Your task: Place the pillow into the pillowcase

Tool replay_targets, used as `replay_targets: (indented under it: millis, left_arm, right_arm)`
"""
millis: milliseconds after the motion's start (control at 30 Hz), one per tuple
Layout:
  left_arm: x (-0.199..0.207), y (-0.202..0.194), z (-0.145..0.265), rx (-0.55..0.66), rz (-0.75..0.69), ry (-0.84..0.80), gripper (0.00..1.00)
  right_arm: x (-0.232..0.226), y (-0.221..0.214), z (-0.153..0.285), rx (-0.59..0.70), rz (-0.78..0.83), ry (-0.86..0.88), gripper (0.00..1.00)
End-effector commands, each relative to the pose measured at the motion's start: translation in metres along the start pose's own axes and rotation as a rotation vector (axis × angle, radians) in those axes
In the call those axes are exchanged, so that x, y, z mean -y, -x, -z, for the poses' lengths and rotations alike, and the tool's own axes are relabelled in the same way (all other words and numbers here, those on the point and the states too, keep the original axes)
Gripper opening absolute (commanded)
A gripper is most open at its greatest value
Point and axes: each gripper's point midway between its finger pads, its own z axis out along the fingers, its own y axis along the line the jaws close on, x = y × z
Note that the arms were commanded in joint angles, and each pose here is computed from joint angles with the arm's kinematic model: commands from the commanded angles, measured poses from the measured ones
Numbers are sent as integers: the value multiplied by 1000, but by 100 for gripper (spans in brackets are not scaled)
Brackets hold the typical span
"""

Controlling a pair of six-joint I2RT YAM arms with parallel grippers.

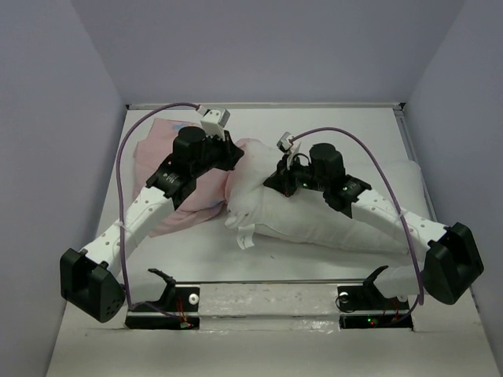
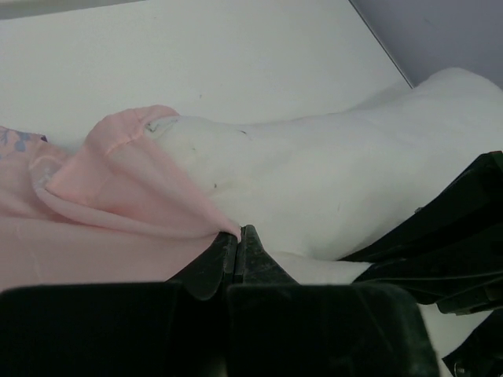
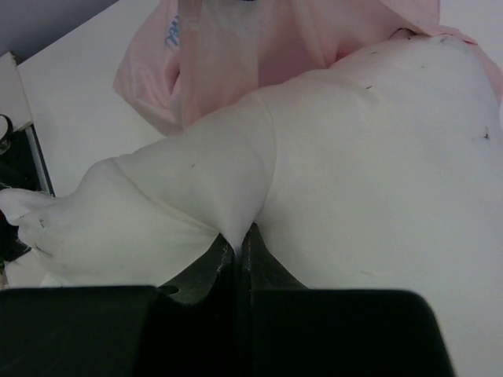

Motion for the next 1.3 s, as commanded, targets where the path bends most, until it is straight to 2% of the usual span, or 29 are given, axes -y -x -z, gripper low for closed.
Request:
replay_targets:
  millis: [0,33,67,200,267,367,433,567,600,700,733,767,833,867,1067,1167,1267]
  left_arm:
    - [43,48,11,89,-24,-161,0]
    - [41,57,8,105,-34,-145,0]
    - [38,62,5,115,-41,-128,0]
    - [33,76,-14,119,-63,-100,0]
    - [31,80,-27,111,-58,-95,0]
    - [40,78,-36,89,-44,-140,0]
    - [53,61,-38,31,-56,-190,0]
    - [47,38,-22,-13,-104,-128,0]
    - [42,35,-18,-11,-112,-101,0]
    - [15,42,0,42,-133,40,0]
    - [8,47,5,57,-134,68,0]
    - [-1,55,10,73,-131,98,0]
    - [-7,60,12,85,-126,123,0]
    - [-10,64,11,93,-126,140,0]
    - [-1,73,-8,92,-96,100,0]
    - [22,69,-10,74,-101,13,0]
    - [29,58,-5,44,-135,12,0]
  right_arm:
    - [18,57,5,188,141,-103,0]
    - [-13,60,5,176,181,76,0]
    - [-28,52,5,135,166,153,0]
    - [-65,22,8,28,145,315,0]
    - [-72,13,15,20,130,347,0]
    - [-67,7,14,38,133,317,0]
    - [-57,19,7,47,165,268,0]
    - [-42,58,-2,99,232,185,0]
    - [-48,72,-1,115,249,218,0]
    - [-81,62,15,60,232,381,0]
    - [-89,68,30,85,245,387,0]
    - [-89,52,36,62,227,383,0]
    - [-98,54,61,104,238,369,0]
    - [-98,41,64,89,221,370,0]
    - [-121,27,74,74,181,495,0]
    - [-107,37,62,85,204,423,0]
    - [-88,56,43,100,235,334,0]
